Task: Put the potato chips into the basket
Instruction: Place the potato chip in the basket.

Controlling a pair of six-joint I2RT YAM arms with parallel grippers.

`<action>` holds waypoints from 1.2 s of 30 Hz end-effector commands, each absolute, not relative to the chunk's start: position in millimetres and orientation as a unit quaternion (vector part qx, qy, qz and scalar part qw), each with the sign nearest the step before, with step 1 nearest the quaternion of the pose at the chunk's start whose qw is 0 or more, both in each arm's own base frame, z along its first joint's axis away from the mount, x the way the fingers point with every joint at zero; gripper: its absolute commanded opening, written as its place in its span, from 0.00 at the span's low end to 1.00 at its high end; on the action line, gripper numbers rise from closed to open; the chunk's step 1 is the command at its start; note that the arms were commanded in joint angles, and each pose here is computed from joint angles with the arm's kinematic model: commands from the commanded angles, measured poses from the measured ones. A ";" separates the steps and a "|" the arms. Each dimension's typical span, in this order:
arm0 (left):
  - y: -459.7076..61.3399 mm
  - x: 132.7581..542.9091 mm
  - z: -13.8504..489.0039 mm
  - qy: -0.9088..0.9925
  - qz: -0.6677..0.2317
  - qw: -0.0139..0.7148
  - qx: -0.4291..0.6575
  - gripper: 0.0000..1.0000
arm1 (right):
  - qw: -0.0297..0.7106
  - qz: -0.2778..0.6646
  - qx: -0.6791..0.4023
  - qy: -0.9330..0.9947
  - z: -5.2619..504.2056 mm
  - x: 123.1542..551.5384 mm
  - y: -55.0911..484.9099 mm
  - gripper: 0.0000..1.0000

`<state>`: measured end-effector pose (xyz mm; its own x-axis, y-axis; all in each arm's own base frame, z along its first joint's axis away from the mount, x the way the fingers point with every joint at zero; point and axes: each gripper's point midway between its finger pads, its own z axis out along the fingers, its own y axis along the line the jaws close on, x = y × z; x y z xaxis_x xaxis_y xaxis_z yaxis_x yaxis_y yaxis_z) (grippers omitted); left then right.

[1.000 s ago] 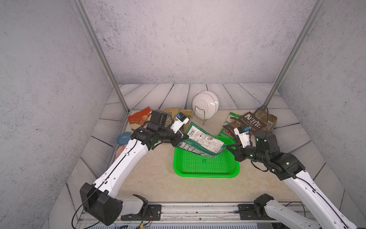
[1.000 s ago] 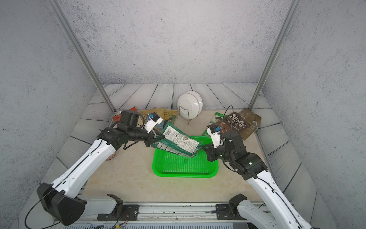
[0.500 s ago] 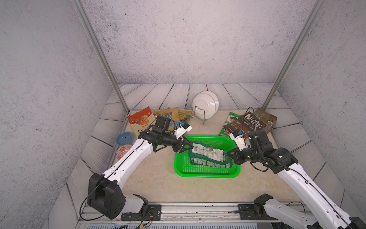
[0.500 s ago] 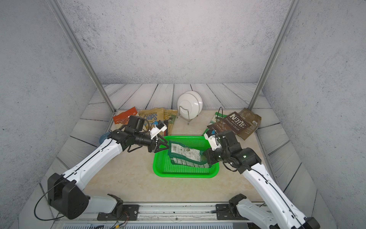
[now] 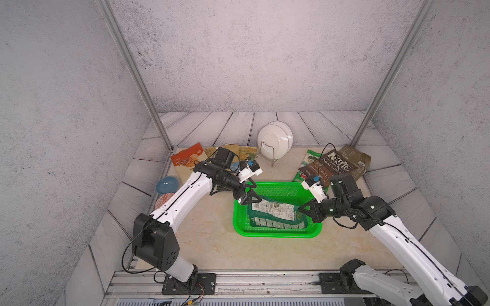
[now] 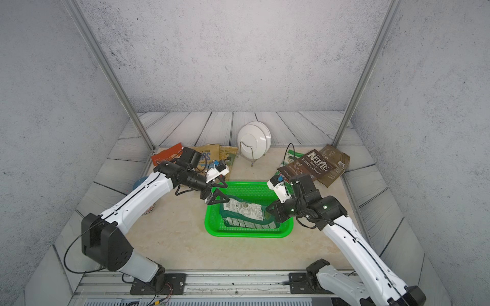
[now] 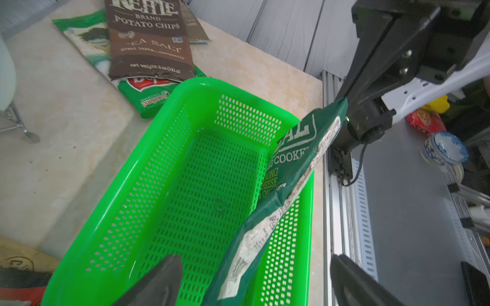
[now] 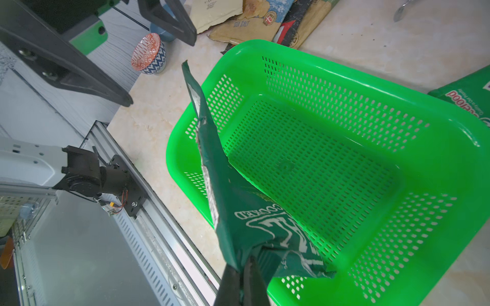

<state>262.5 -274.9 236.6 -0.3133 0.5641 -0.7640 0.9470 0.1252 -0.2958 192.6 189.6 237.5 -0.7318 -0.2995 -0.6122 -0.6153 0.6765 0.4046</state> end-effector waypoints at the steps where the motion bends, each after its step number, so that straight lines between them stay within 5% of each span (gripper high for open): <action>1: -268.4 248.0 225.0 0.698 -0.398 0.195 0.562 0.91 | 0.278 0.331 -0.281 0.857 254.6 191.1 198.2 0.00; 9: -264.0 246.4 202.4 0.706 -0.392 0.140 0.573 0.67 | 0.286 0.338 -0.283 0.851 257.7 190.6 199.9 0.00; 17: -256.5 237.2 205.1 0.708 -0.382 0.134 0.579 0.00 | 0.296 0.326 -0.271 0.856 256.0 196.3 196.7 0.00; 36: -240.0 223.7 224.4 0.737 -0.347 0.136 0.563 0.00 | 0.265 0.285 -0.199 0.899 225.4 191.3 173.7 0.00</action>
